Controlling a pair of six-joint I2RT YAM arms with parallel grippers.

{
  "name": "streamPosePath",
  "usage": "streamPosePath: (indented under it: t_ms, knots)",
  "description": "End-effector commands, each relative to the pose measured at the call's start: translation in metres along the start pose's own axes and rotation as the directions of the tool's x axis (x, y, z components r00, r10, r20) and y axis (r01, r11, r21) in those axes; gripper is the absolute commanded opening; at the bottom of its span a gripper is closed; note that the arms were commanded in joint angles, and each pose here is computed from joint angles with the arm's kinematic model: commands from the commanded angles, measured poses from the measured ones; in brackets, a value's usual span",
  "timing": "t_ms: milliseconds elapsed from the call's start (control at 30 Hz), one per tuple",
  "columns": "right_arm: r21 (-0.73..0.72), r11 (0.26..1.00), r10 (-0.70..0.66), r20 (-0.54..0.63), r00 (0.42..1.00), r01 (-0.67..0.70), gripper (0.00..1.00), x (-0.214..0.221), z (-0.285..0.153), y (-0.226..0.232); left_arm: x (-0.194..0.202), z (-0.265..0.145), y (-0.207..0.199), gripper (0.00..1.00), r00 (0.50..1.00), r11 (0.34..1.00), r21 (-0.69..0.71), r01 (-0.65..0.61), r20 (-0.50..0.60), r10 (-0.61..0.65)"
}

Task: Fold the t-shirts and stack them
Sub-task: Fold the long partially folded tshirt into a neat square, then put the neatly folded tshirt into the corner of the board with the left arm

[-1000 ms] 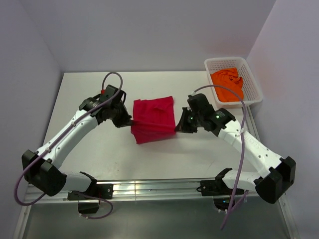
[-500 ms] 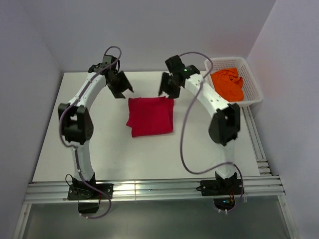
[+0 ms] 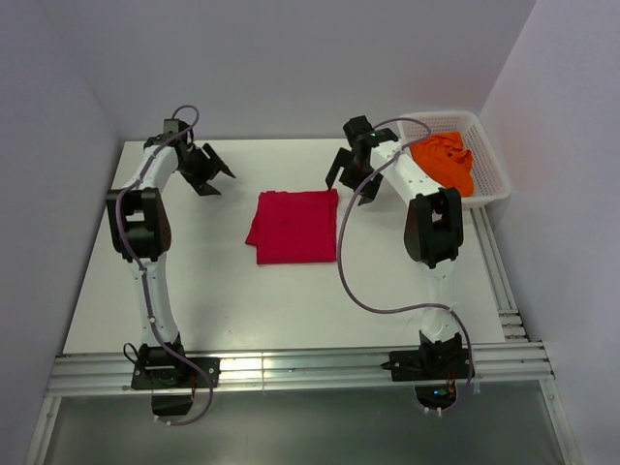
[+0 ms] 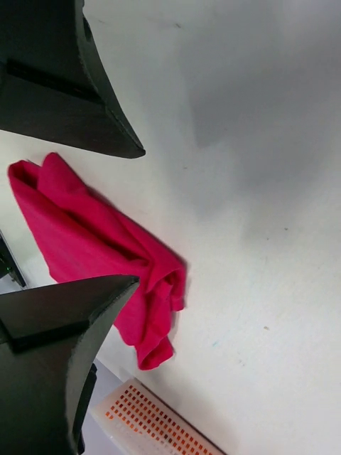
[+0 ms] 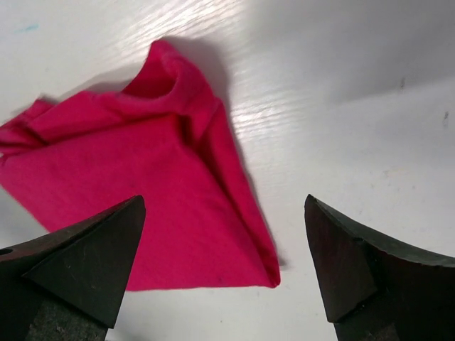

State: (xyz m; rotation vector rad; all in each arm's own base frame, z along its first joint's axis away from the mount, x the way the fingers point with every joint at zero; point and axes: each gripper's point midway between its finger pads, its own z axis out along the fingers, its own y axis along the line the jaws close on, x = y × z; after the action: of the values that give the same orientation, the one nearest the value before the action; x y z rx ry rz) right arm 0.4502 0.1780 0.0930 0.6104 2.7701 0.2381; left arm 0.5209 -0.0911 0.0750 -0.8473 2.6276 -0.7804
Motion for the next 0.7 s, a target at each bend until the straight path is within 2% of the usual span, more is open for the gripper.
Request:
streamPosePath:
  t_ms: [0, 167, 333, 467, 567, 667]
  knots:
    - [-0.145, 0.989, -0.013, 0.071, 0.997, 0.023, 1.0, -0.004, -0.029, 0.03, -0.007, -0.042, -0.01, 0.72, 0.993, 0.994, 0.04, -0.102, 0.059, 0.099]
    - [-0.17, 0.985, -0.017, 0.005, 1.0, 0.018, 1.0, 0.011, 0.001, 0.039, 0.005, -0.04, 0.014, 0.68, 0.998, 0.998, 0.029, -0.06, 0.025, 0.059]
    - [-0.16, 0.986, -0.046, -0.042, 0.998, 0.038, 1.0, 0.024, 0.033, 0.048, 0.008, -0.041, 0.019, 0.64, 0.999, 0.999, 0.018, -0.042, 0.016, 0.041]
    - [-0.144, 0.989, -0.037, -0.077, 0.996, 0.026, 1.0, 0.032, 0.049, 0.046, 0.01, -0.042, 0.023, 0.63, 0.999, 0.999, 0.012, -0.035, 0.018, 0.034]
    - [-0.139, 0.99, -0.041, -0.08, 0.996, 0.03, 1.0, 0.033, 0.048, 0.045, 0.016, -0.04, 0.02, 0.57, 0.999, 0.999, 0.041, -0.034, -0.009, 0.034]
    - [-0.146, 0.988, -0.056, -0.056, 0.997, 0.047, 1.0, 0.03, 0.038, 0.046, 0.034, -0.036, 0.005, 0.67, 0.996, 0.986, 0.162, -0.044, -0.073, 0.057]
